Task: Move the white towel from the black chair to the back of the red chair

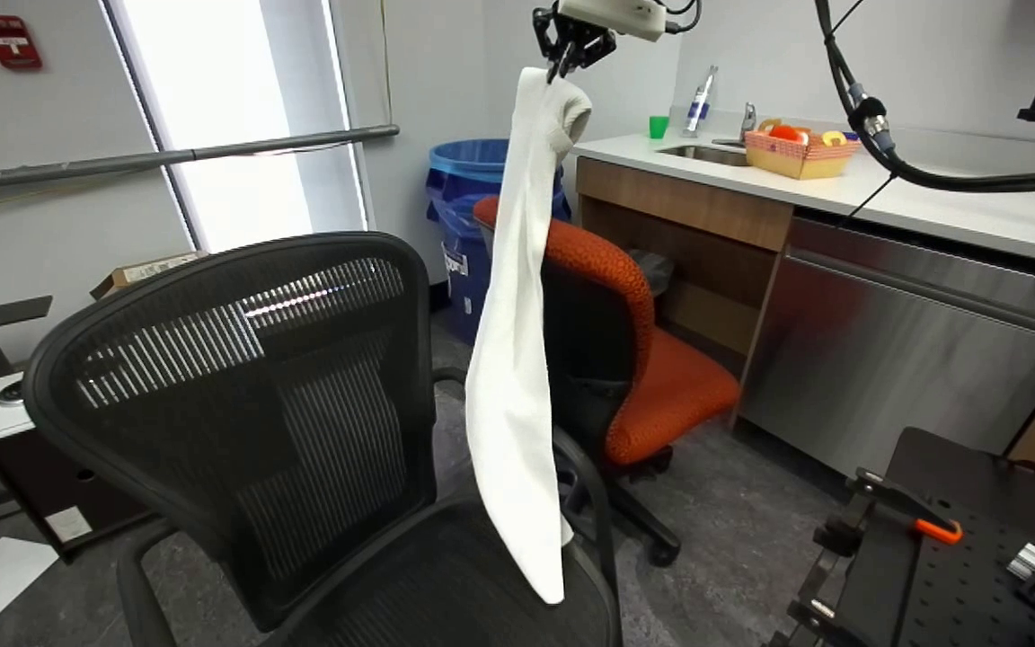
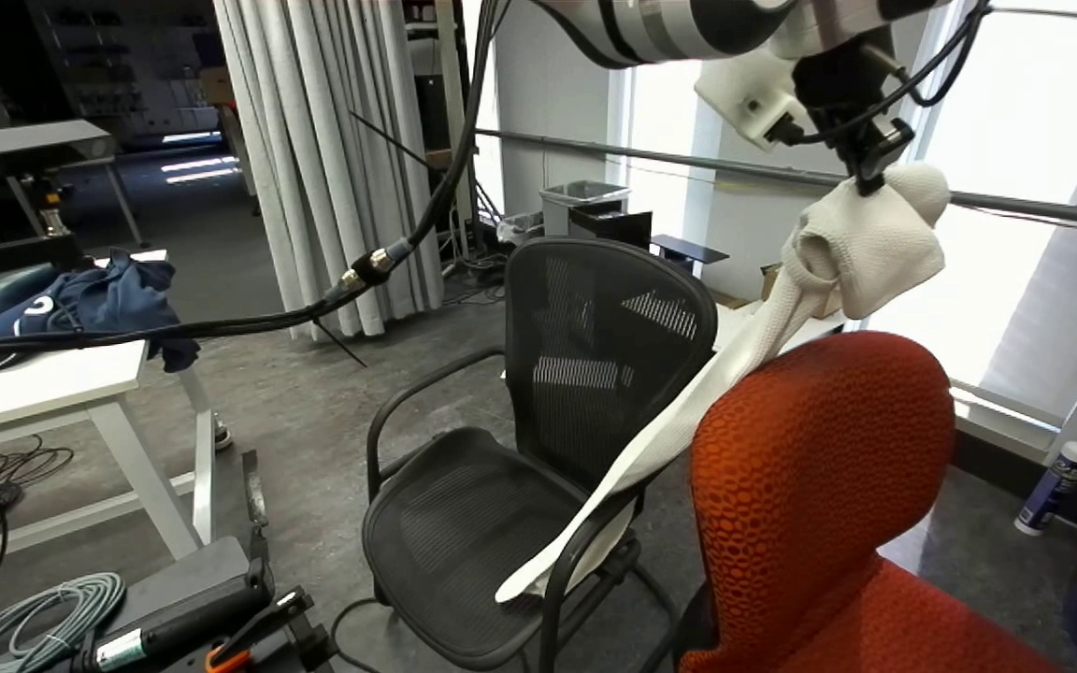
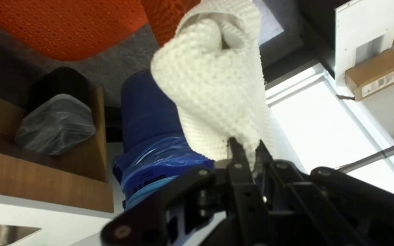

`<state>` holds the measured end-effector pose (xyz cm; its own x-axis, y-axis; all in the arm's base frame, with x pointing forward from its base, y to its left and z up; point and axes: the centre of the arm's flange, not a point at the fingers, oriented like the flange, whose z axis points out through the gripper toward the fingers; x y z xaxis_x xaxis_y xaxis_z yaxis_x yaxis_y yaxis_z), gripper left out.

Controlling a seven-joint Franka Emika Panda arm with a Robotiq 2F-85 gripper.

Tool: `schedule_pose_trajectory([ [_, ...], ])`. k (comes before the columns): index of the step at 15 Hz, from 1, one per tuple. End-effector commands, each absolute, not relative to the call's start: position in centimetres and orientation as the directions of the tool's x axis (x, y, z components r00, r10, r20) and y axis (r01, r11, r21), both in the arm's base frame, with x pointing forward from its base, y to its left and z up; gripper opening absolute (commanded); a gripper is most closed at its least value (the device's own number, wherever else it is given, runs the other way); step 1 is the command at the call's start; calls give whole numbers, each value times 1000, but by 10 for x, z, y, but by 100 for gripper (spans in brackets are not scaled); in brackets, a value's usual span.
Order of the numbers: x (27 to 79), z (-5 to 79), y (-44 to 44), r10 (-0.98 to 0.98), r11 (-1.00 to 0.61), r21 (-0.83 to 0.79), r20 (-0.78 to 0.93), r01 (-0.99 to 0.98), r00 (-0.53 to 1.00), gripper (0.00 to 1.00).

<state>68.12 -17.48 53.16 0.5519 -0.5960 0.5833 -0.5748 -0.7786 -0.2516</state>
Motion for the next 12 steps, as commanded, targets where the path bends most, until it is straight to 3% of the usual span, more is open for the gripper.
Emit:
schedule_pose_trajectory([
  [1, 663, 569, -223, -678, -697, -315, 581, -644, 450, 0],
  [8, 618, 560, -345, -800, -511, -329, 519, -794, 300, 0],
  [12, 601, 488, -327, -832, -460, -298, 474, -836, 288, 0],
])
